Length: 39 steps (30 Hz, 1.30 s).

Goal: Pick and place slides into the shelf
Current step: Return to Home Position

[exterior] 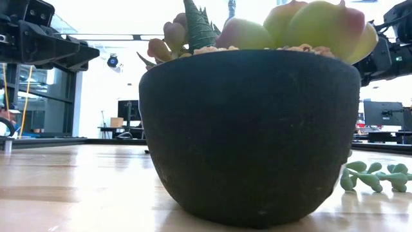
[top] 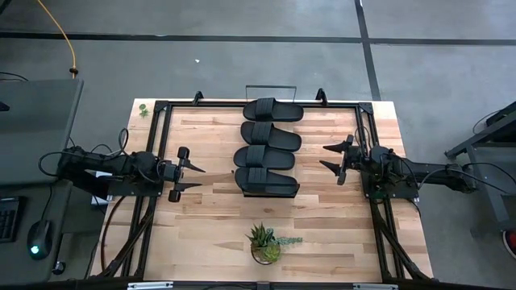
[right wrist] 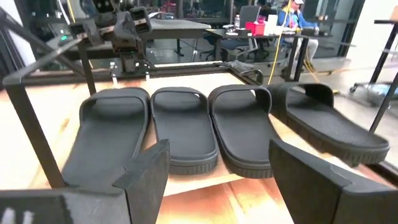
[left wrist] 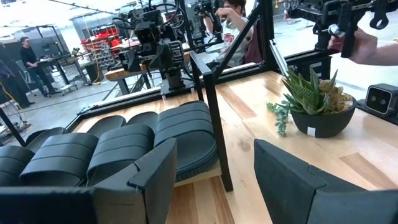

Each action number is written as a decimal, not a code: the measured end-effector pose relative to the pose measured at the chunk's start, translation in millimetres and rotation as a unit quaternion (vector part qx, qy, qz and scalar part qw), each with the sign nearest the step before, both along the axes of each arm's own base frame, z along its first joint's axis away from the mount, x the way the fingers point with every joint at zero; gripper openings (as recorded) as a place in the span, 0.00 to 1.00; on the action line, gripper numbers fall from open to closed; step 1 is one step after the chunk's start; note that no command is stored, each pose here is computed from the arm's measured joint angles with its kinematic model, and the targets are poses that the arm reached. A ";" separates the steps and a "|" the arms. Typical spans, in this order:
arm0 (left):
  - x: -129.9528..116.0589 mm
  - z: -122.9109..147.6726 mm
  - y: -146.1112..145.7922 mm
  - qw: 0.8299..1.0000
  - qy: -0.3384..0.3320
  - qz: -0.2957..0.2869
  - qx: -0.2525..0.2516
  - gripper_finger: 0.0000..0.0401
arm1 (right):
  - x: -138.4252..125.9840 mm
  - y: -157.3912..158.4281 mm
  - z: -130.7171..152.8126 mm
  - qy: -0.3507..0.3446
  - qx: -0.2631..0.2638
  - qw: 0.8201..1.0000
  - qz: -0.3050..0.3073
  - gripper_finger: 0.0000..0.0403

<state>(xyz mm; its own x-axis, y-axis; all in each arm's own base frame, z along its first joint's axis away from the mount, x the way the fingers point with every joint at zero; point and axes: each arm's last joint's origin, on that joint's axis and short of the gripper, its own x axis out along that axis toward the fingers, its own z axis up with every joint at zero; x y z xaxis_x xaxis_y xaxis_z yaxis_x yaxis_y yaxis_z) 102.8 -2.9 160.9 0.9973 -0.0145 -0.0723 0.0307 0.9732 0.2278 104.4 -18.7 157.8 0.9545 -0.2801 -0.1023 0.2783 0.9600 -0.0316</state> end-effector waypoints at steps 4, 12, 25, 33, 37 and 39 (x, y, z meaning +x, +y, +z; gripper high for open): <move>0.0 0.0 0.0 1.000 0.000 0.000 0.000 0.49 | 0.0 0.0 0.0 -0.002 0.005 1.000 -0.001 0.65; 0.0 0.0 0.0 1.000 0.000 0.000 0.001 0.49 | 0.0 0.0 0.0 -0.002 0.008 1.000 -0.001 0.65; 0.0 0.0 0.0 1.000 0.000 0.000 0.001 0.49 | 0.0 0.0 0.0 -0.002 0.008 1.000 -0.001 0.65; 0.0 0.0 0.0 1.000 0.000 0.000 0.001 0.49 | 0.0 0.0 0.0 -0.002 0.008 1.000 -0.001 0.65; 0.0 0.0 0.0 1.000 0.000 0.000 0.001 0.49 | 0.0 0.0 0.0 -0.002 0.008 1.000 -0.001 0.65; 0.0 0.0 0.0 1.000 0.000 0.000 0.001 0.49 | 0.0 0.0 0.0 -0.002 0.008 1.000 -0.001 0.65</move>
